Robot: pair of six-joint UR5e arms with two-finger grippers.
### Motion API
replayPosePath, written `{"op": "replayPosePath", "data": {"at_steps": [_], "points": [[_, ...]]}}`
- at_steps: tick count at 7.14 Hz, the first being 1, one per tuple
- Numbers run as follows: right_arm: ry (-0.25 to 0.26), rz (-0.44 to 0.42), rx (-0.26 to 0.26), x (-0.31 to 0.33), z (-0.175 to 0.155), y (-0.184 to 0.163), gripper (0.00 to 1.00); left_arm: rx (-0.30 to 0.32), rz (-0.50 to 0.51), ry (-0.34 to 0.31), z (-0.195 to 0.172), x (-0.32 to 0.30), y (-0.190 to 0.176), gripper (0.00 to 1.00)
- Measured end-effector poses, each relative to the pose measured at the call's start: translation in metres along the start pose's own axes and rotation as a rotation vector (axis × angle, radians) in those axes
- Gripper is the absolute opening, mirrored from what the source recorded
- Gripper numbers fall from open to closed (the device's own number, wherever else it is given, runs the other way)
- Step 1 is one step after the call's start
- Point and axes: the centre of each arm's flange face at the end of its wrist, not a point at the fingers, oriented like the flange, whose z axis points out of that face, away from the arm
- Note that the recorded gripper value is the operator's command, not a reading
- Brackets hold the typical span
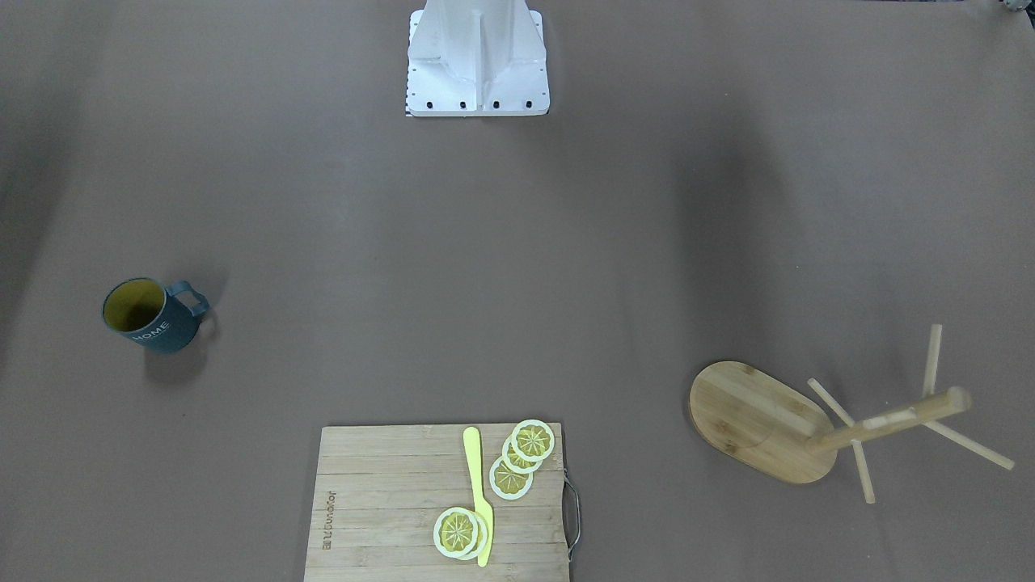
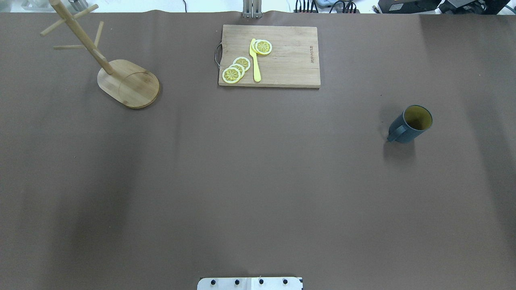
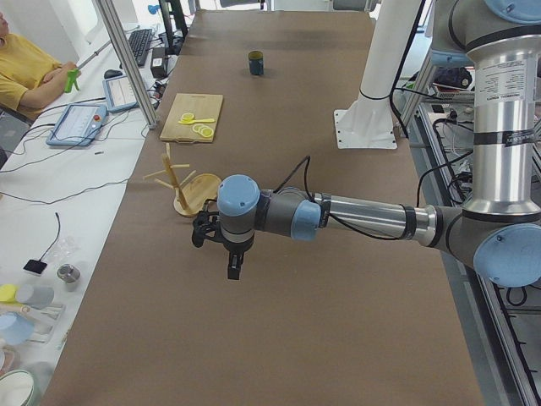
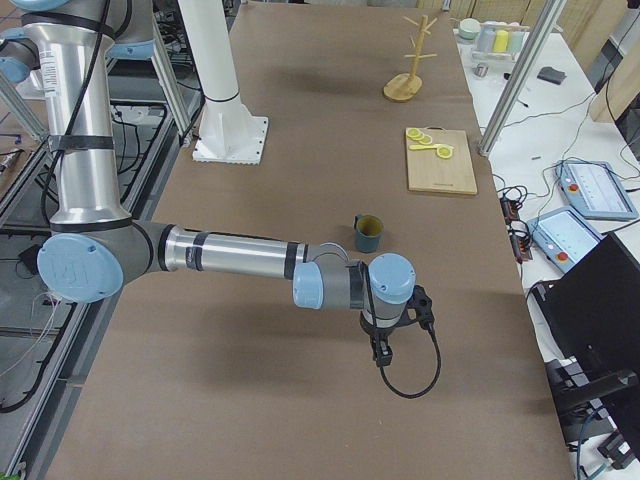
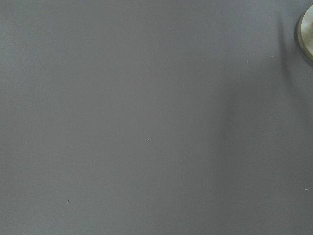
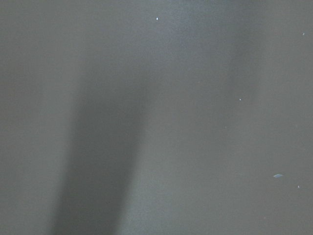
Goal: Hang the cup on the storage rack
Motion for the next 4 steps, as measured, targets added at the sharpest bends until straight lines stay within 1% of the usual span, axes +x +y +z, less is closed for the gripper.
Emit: {"op": "replayPosePath", "data": {"at_steps": [2,3,4], "points": [[-0.004,0.010,-0.005,0.002,0.003,0.003,1.00,-0.008,-0.007,0.002,0.004,-0.003,0.002,0.99],[-0.012,0.014,-0.007,0.002,0.005,0.008,1.00,-0.015,-0.015,0.004,0.005,-0.005,0.004,0.99],[-0.033,0.009,0.002,0.000,0.007,0.012,1.00,-0.021,-0.035,0.010,0.007,-0.007,0.008,0.99]]}}
